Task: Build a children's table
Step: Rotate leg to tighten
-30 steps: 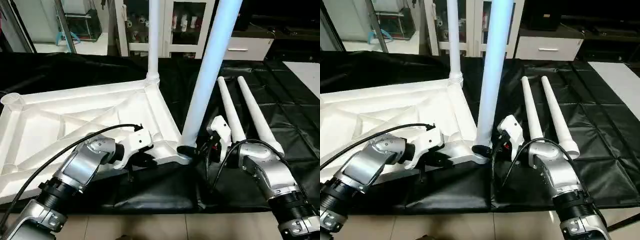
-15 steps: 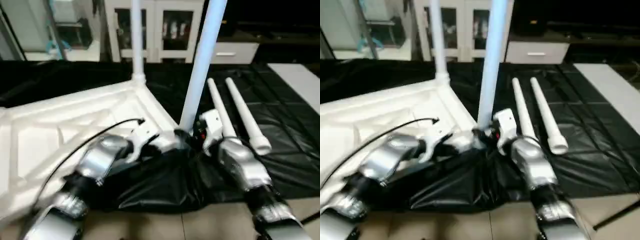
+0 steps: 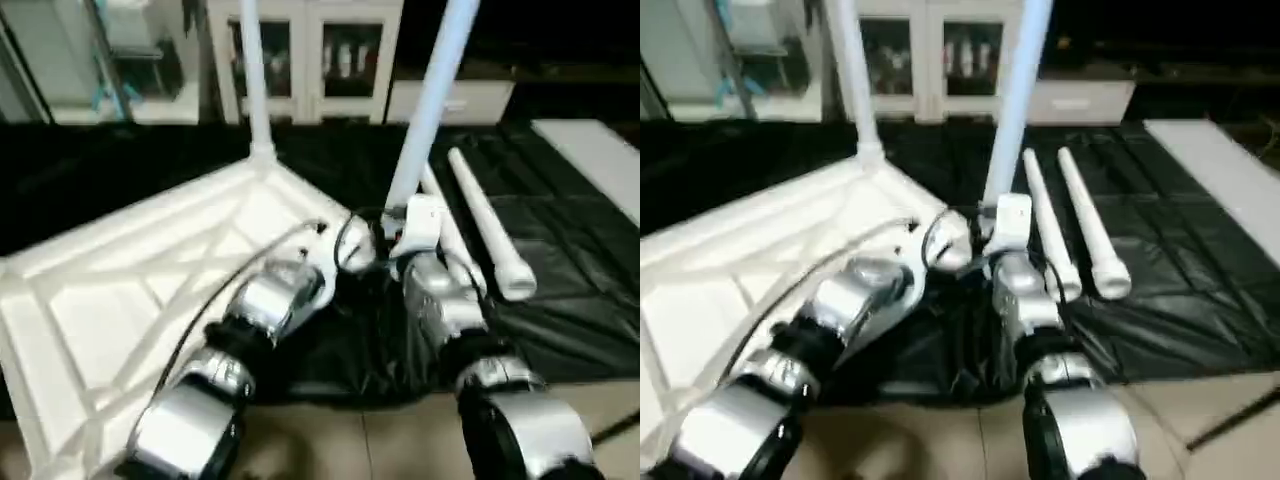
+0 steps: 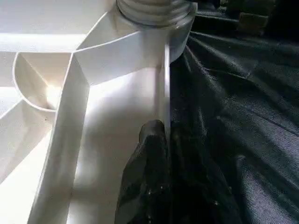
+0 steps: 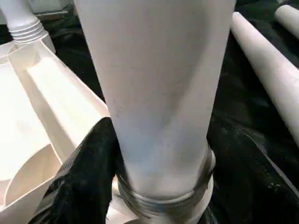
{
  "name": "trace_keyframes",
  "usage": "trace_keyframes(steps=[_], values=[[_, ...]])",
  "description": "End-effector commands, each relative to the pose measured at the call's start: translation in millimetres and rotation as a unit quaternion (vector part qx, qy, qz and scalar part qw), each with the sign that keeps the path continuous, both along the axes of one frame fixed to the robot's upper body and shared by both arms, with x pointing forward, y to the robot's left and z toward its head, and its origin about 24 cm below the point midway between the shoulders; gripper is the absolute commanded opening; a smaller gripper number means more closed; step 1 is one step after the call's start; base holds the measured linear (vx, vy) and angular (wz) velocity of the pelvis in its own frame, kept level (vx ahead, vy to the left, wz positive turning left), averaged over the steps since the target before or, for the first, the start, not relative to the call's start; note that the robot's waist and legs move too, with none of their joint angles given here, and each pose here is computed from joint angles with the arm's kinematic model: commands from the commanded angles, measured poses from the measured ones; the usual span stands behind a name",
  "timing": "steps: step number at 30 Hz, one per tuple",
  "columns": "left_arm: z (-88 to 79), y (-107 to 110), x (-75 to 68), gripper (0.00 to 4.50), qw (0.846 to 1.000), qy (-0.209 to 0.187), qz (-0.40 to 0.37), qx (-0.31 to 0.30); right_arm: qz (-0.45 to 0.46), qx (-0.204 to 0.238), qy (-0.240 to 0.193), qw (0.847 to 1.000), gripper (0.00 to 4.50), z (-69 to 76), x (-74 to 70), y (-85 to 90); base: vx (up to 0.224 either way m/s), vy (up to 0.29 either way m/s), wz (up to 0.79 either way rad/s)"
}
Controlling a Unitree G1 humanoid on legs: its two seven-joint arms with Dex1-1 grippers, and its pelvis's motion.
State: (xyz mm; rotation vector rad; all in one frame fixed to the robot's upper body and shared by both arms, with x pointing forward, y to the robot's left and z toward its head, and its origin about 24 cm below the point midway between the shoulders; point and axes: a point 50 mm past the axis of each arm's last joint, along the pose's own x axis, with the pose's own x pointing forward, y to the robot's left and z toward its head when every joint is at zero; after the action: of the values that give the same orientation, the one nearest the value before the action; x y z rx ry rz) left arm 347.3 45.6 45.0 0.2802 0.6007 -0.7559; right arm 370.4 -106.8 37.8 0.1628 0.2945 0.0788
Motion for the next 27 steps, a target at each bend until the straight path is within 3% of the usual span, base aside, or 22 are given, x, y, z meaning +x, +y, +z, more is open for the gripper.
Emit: trace_keyframes(steps=[1,3,4,10,15,17,18,20,22,24,26,27], values=[[-0.7,17,7.4,0.00,0.999,-0.014,0.032,0.022,0.004,0.000,0.038,0.999,2.56,-21.0,-10.0,-2.9,0.000,0.000,0.00],[0.0,18,8.0,0.00,0.999,-0.018,0.022,0.021,0.023,0.011,0.012,1.000,2.56,-14.7,-7.5,-0.4,0.000,0.000,0.00],[0.0,18,8.0,0.00,0.999,-0.018,0.022,0.021,0.023,0.011,0.012,1.000,3.12,-14.7,-7.5,-0.4,0.000,0.000,0.00],[-1.1,25,4.7,0.00,0.999,-0.018,-0.013,0.027,0.063,0.008,-0.038,0.997,3.56,-2.5,-4.8,-2.2,0.000,0.000,0.00],[-2.8,38,-6.8,0.00,0.996,-0.016,-0.081,0.024,0.105,0.005,-0.095,0.990,4.07,10.2,-9.8,-20.3,0.000,0.000,0.00],[-3.8,41,-12.4,0.00,0.994,-0.013,-0.111,0.022,0.114,0.004,-0.105,0.988,4.07,12.9,-12.5,-26.9,0.051,-0.040,0.03],[-6.8,51,-25.6,0.00,0.985,0.001,-0.170,0.029,0.148,0.000,-0.117,0.982,4.15,17.9,-19.9,-38.6,0.062,-0.044,0.07],[-9.3,59,-34.9,0.00,0.978,0.015,-0.204,0.038,0.190,-0.009,-0.121,0.974,4.40,21.3,-27.6,-46.0,0.079,-0.041,0.04],[-10.1,63,-37.7,0.00,0.975,0.019,-0.215,0.043,0.212,-0.014,-0.121,0.970,4.40,22.4,-31.4,-48.6,0.086,-0.022,-0.02],[-10.3,68,-42.8,0.00,0.970,0.029,-0.236,0.043,0.271,-0.026,-0.120,0.955,4.40,23.9,-40.9,-53.0,0.074,-0.005,-0.02],[-8.5,72,-48.5,0.00,0.962,0.035,-0.268,0.034,0.341,-0.026,-0.113,0.933,4.40,25.5,-53.3,-55.6,0.055,0.016,0.00],[-5.9,75,-53.5,0.00,0.954,0.039,-0.297,0.029,0.409,-0.022,-0.094,0.907,4.40,25.3,-66.1,-56.8,0.000,0.000,0.00]])
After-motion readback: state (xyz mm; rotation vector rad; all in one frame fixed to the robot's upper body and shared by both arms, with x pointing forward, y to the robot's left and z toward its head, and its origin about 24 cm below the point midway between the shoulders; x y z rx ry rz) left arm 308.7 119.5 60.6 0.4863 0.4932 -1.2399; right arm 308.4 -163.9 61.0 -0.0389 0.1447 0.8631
